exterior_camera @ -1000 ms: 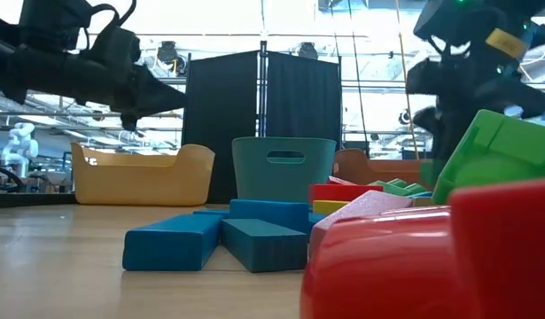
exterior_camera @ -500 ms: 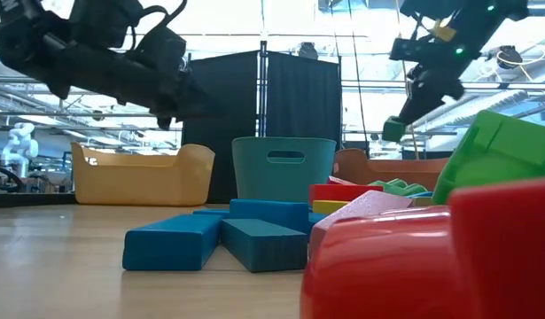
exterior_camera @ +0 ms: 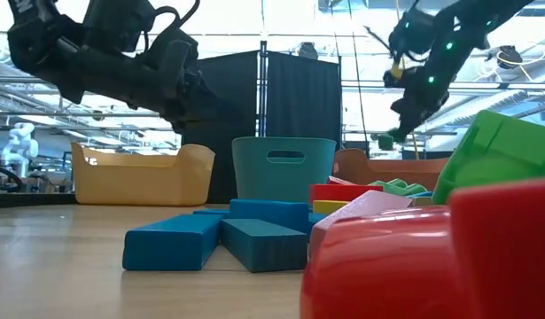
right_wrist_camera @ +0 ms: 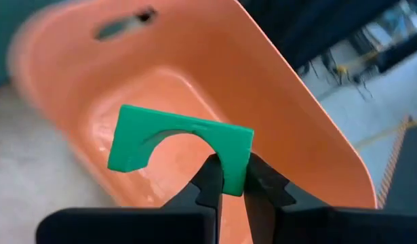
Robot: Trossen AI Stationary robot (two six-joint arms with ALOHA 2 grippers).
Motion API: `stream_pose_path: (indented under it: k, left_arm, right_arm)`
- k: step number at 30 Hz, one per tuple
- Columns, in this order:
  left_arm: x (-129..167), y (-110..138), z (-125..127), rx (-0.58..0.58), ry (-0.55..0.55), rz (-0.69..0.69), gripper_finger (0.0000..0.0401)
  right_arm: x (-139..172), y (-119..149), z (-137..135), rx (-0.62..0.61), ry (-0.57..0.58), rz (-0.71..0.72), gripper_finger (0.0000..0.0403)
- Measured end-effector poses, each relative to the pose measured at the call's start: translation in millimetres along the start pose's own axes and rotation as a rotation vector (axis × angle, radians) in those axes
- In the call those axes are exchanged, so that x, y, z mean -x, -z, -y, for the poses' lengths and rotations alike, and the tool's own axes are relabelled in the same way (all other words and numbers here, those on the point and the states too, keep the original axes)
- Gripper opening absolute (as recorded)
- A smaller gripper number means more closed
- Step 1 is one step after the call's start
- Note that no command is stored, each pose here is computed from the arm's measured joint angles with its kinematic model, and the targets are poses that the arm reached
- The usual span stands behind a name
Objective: Sort blocks by size
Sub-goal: Put the green arch block into the orange bin
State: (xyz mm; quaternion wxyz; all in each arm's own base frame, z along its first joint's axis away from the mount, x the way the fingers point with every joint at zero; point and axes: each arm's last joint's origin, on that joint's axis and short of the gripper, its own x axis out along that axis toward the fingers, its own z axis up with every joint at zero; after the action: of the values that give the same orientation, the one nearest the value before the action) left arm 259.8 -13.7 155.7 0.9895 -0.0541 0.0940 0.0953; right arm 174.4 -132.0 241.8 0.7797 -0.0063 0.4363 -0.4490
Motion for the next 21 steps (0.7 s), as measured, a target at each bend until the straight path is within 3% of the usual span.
stream_pose_path:
  k: [13,21]
  left_arm:
    - [-10,9,8,-0.016,0.017,-0.044,0.0001]
    - [-14,23,12,-0.033,0.028,-0.090,0.0001]
  right_arm:
    - [-60,7,7,-0.023,-0.112,-0.160,0.0031]
    - [-74,12,6,-0.061,-0.167,-0.210,0.0032]
